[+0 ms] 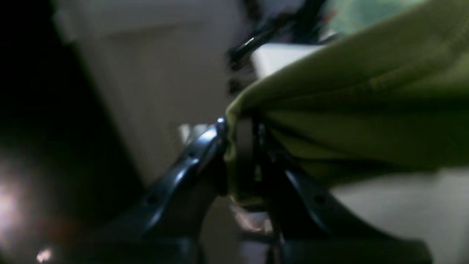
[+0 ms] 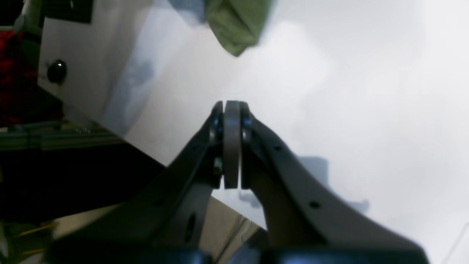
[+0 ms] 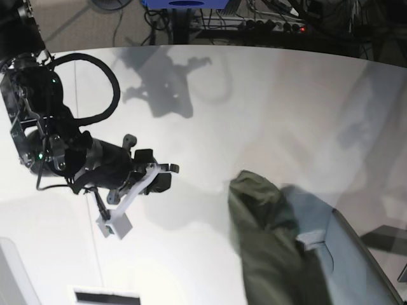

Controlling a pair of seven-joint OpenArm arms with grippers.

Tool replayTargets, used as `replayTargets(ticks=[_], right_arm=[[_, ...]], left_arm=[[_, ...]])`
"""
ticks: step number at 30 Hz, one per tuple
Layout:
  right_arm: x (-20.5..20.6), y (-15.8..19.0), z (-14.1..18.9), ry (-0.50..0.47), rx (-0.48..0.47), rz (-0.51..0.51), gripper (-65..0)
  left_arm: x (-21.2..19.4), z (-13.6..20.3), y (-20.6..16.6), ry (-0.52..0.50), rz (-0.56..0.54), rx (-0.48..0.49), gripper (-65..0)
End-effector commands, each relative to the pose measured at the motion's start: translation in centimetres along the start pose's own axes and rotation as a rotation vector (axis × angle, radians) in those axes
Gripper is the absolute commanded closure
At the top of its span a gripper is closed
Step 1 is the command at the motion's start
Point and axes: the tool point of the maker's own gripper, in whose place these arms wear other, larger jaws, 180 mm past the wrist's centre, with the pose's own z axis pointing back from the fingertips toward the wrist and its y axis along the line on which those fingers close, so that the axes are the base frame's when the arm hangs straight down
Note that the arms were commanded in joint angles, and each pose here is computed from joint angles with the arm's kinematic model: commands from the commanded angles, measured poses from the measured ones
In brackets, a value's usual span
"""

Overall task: Layout the t-shirt on the table in an organized manner, then fold the t-shirt properly
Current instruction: 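Swing the hanging shirt and lower it back onto the table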

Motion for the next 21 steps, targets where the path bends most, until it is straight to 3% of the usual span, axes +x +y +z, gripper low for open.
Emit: replayTargets(ticks=[1, 4, 6, 14, 18, 21], right_arm=[[1.3, 0.0, 0.6, -0.048, -0.008, 0.028, 0.0], [1.2, -0.5, 0.5, -0.054, -0.034, 0.039, 0.0], [1.2, -0.6, 0.5, -0.057, -0.042, 0.043, 0.0], [0.2, -4.1, 1.3, -0.076, -0.148, -0.007, 0.0], [-0.5, -4.9, 1.5, -0.068, -0.164, -0.033, 0.0], [-0.9, -4.9, 1.4, -0.061, -0.165, -0.037, 0.0]], left_arm=[[2.4, 0.2, 2.4, -0.072, 0.006, 0.059, 0.0], [7.2, -0.8, -1.5, -0.156, -0.069, -0.033, 0.0], [11.2, -1.5, -6.2, -0.213, -0.100, -0.116, 0.0], [24.5, -3.5, -18.9, -0.315, 0.034, -0.405, 0.0], [29.9, -3.6, -21.6, -0.417, 0.141, -0.447, 0.0], [31.1, -3.8, -24.8, -0.442, 0.205, -0.510, 0.0]])
